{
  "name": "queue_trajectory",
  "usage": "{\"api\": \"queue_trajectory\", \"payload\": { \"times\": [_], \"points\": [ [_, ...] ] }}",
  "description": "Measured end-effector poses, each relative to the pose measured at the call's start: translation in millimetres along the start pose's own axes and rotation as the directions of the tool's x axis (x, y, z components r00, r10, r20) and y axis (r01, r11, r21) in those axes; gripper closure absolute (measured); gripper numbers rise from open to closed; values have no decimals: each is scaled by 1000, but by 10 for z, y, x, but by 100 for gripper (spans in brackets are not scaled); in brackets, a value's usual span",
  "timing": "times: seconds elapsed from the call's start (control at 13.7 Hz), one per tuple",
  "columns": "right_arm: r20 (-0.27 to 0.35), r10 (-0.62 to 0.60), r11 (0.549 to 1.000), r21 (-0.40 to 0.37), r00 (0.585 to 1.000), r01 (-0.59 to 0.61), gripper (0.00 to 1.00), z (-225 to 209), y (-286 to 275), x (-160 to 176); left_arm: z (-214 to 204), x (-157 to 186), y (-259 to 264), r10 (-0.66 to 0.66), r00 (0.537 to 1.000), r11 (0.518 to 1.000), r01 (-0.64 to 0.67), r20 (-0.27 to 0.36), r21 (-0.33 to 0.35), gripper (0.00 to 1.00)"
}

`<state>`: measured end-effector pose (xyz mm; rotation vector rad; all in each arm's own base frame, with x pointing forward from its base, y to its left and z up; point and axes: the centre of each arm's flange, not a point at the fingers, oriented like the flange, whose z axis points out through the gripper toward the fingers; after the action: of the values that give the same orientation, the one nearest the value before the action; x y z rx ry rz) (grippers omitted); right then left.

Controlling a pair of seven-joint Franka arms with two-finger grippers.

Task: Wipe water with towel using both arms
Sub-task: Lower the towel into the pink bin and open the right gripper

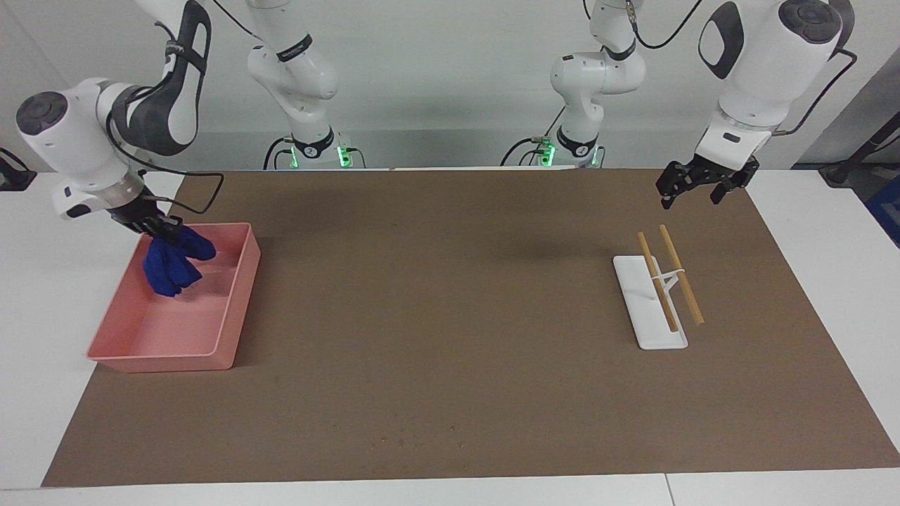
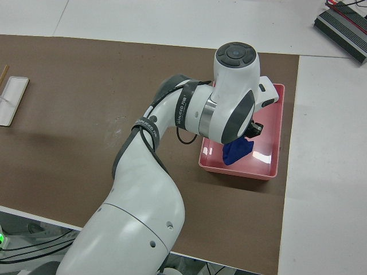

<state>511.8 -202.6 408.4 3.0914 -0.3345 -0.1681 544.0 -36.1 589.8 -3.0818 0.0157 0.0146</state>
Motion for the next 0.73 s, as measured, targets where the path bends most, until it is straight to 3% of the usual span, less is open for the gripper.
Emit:
{"api": "queue_trajectory", "payload": {
  "times": [0.37, 0.44, 0.73],
  "points": [
    [30, -11, 1000, 8, 999, 11, 81, 404, -39, -36, -128, -19, 39, 13, 1000, 1000, -13, -21, -15, 0],
    [27, -10, 1000, 8, 1000, 10, 75, 387, -37, -36, -128, -19, 33, 12, 1000, 1000, -12, -21, -15, 0],
    [-4, -30, 1000, -4, 1000, 30, 30, -110, -146, -12, -127, -18, 16, 9, 1000, 1000, -9, -21, -15, 0]
  ]
}}
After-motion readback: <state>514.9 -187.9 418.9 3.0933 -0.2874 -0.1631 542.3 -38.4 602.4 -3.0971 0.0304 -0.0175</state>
